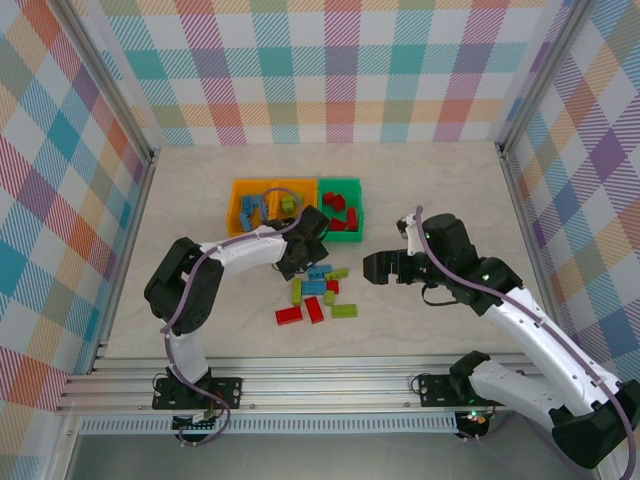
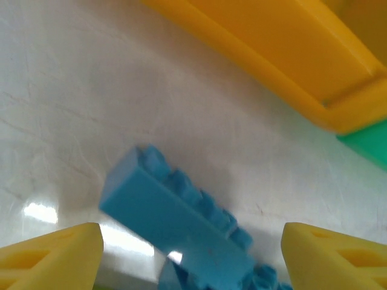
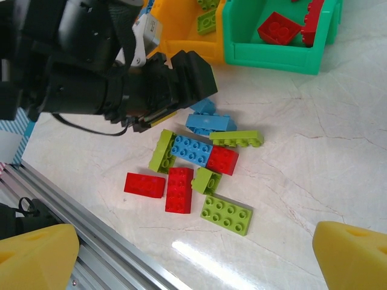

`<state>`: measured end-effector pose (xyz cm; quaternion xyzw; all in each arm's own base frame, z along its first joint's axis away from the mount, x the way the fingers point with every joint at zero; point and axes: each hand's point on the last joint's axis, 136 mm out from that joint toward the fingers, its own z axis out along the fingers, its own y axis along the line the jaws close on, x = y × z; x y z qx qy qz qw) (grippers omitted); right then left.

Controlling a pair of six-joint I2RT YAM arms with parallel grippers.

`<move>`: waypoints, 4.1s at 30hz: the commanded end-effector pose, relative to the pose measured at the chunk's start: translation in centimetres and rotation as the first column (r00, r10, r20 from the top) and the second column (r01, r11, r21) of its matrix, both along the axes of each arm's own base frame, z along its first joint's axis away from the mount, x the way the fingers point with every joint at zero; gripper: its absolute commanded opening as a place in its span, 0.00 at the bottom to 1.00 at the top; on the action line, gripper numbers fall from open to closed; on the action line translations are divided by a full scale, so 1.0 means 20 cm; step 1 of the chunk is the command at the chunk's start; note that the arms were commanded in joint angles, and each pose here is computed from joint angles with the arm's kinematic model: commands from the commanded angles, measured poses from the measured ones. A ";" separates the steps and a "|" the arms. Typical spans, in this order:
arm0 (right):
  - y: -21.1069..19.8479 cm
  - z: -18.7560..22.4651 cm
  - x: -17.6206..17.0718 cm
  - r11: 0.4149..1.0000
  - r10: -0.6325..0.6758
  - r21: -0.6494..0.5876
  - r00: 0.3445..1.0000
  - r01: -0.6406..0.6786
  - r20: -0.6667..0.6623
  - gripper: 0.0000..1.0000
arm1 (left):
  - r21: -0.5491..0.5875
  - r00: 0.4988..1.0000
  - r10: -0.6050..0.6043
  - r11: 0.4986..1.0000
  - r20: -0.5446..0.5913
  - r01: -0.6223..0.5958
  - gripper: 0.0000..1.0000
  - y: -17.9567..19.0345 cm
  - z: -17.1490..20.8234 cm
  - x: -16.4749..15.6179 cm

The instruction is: Sort the legos into containers by color

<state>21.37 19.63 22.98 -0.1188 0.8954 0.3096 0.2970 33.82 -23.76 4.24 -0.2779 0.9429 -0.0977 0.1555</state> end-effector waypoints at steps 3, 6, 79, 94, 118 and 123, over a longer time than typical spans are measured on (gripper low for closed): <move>-0.02 0.02 -0.03 1.000 -0.013 0.017 1.000 0.013 -0.003 1.00 | -0.025 0.998 0.059 0.998 -0.015 -0.060 0.64 0.02 -0.04 0.05; -0.01 0.02 -0.03 1.000 -0.008 0.025 1.000 0.009 -0.011 1.00 | -0.013 0.998 0.053 0.998 -0.020 -0.054 0.51 0.03 -0.05 0.05; 0.28 -0.75 0.26 0.844 -0.536 -0.354 0.643 0.403 -0.547 0.91 | 0.771 -0.653 -0.728 -0.287 0.211 0.569 0.92 0.19 0.75 -1.07; 0.42 -0.98 0.37 0.791 -0.610 -0.416 0.517 0.449 -0.600 0.53 | 0.761 -0.683 -0.695 -0.314 0.223 0.567 1.00 0.17 0.63 -1.09; 0.05 -0.65 0.56 0.735 -0.668 -0.199 0.642 0.648 -0.376 0.13 | 0.790 -0.677 -0.710 -0.294 0.196 0.538 1.00 0.17 0.64 -1.06; 0.36 -0.23 0.67 0.945 -0.315 0.065 0.945 0.321 -0.086 0.14 | 0.809 -0.632 -0.743 -0.224 0.219 0.543 1.00 0.17 0.69 -1.01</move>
